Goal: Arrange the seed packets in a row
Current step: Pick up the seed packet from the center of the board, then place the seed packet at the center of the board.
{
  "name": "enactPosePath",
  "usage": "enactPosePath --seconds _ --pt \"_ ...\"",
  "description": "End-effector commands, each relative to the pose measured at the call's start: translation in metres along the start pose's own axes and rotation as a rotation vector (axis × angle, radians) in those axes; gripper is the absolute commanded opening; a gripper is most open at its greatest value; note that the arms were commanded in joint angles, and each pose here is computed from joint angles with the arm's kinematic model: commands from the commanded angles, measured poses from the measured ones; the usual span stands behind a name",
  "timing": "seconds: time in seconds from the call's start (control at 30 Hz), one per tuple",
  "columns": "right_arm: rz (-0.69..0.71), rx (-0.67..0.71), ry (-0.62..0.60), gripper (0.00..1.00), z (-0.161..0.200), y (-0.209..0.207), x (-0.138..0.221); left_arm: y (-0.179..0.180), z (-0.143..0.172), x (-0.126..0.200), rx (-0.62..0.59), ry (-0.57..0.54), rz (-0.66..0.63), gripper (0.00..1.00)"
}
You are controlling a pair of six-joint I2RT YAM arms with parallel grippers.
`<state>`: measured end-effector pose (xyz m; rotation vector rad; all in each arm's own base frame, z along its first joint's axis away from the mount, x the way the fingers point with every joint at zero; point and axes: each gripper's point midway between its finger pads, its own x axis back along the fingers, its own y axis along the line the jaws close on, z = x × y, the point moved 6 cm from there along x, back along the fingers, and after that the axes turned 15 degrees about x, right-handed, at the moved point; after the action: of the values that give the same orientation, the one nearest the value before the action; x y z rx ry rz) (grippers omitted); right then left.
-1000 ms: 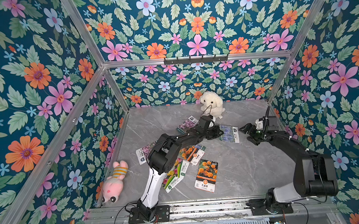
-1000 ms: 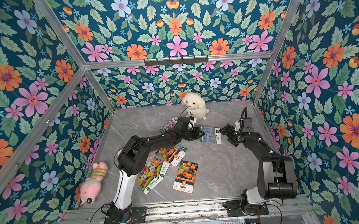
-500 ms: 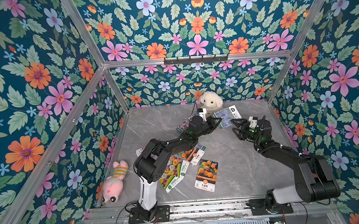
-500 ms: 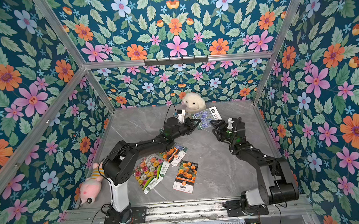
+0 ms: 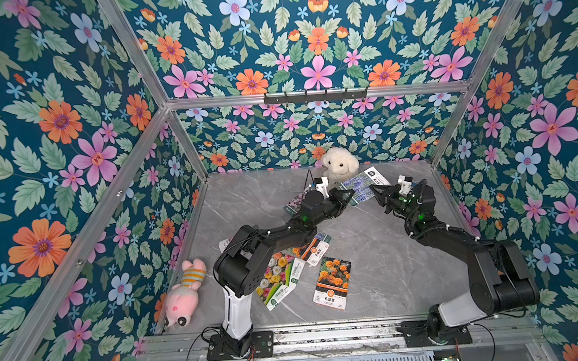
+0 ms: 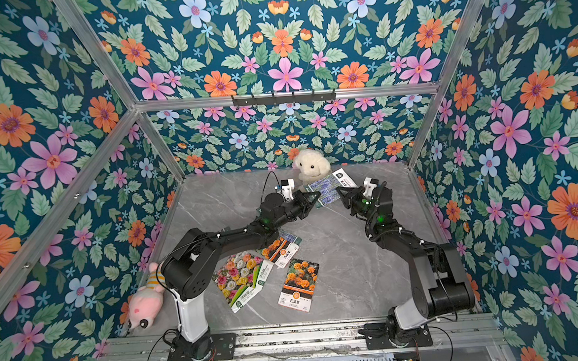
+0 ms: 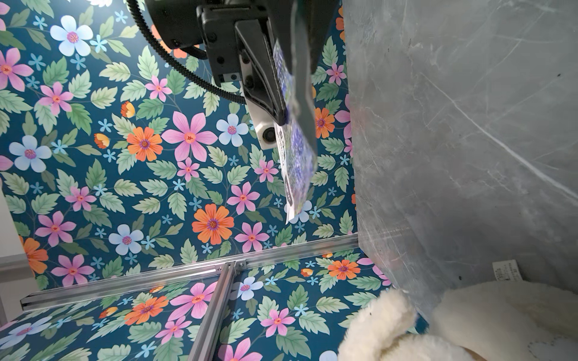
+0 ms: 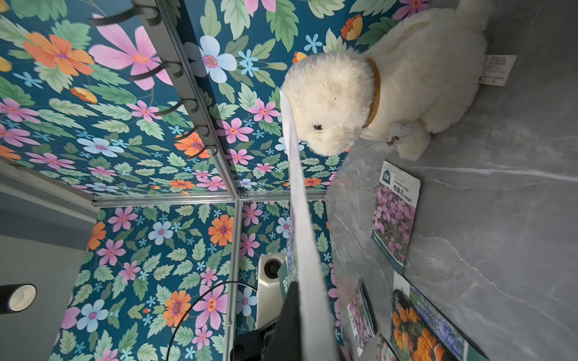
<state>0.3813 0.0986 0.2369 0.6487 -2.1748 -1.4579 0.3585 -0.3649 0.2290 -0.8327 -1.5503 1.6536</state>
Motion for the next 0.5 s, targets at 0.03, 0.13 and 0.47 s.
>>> enactPosePath --seconds 0.03,0.13,0.47 --pt "0.173 0.153 0.046 0.00 -0.002 -0.013 0.006 0.018 -0.012 0.016 -0.052 -0.054 -0.116 0.28" --pt "0.314 0.277 0.179 0.00 0.002 -0.026 0.017 0.045 -0.025 0.037 -0.127 -0.091 -0.293 0.50" --pt "0.759 0.479 0.657 0.00 0.006 -0.093 0.070 0.068 -0.069 0.109 -0.509 -0.138 -0.768 0.84"
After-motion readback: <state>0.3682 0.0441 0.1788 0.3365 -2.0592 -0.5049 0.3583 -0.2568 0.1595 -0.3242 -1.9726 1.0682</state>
